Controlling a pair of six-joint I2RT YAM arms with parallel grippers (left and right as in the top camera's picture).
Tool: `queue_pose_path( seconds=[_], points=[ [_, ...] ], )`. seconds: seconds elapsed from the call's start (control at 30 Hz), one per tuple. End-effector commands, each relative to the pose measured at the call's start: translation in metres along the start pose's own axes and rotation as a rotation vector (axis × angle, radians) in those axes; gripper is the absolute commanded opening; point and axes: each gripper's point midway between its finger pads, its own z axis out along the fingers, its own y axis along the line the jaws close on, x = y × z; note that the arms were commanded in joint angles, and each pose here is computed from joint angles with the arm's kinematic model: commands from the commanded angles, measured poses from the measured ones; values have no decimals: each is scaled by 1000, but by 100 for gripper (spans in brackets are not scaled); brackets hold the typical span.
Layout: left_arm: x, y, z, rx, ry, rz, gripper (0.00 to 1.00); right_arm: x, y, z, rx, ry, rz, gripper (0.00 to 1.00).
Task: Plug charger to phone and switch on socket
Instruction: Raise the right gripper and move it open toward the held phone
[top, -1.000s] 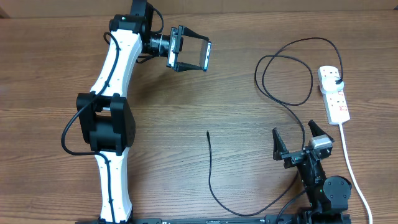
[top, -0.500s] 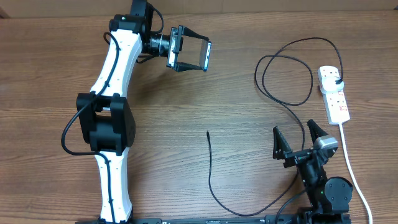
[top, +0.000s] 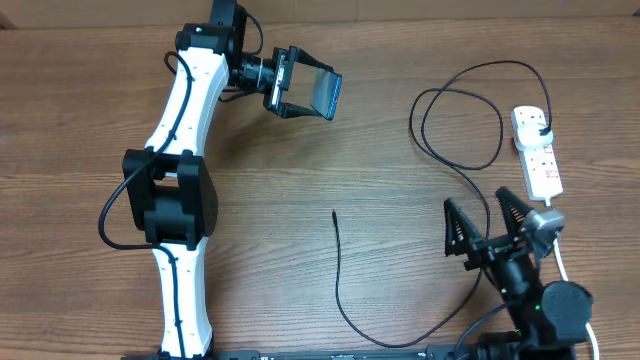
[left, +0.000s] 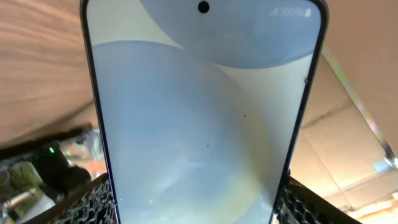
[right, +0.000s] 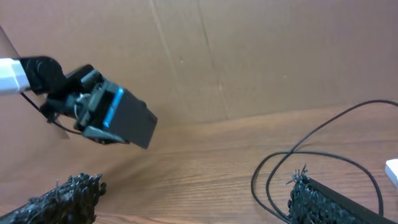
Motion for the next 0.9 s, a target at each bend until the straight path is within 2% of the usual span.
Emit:
queue_pose_path(
  seconds=[0.0,0.1,0.2,0.5,0.7,0.87],
  points=[
    [-6,-3,0,-22,-79,24,4,-31,10,7,-6,28,19,100],
    [-15,0,-2,-43,-132,24,4,-41,19,25,-44,139,58,100],
    [-30,6,-5,-79,-221,19,4,-42,31,49,-109,267,192,100],
    [-52,30,-14,-181,-374,-49,4,-13,62,106,-406,514,474,100],
    [-58,35,-18,-206,-418,-60,4,40,43,134,-255,721,896,100],
    [-62,42,-18,-240,-468,-87,4,77,47,147,-246,811,922,100]
  ],
)
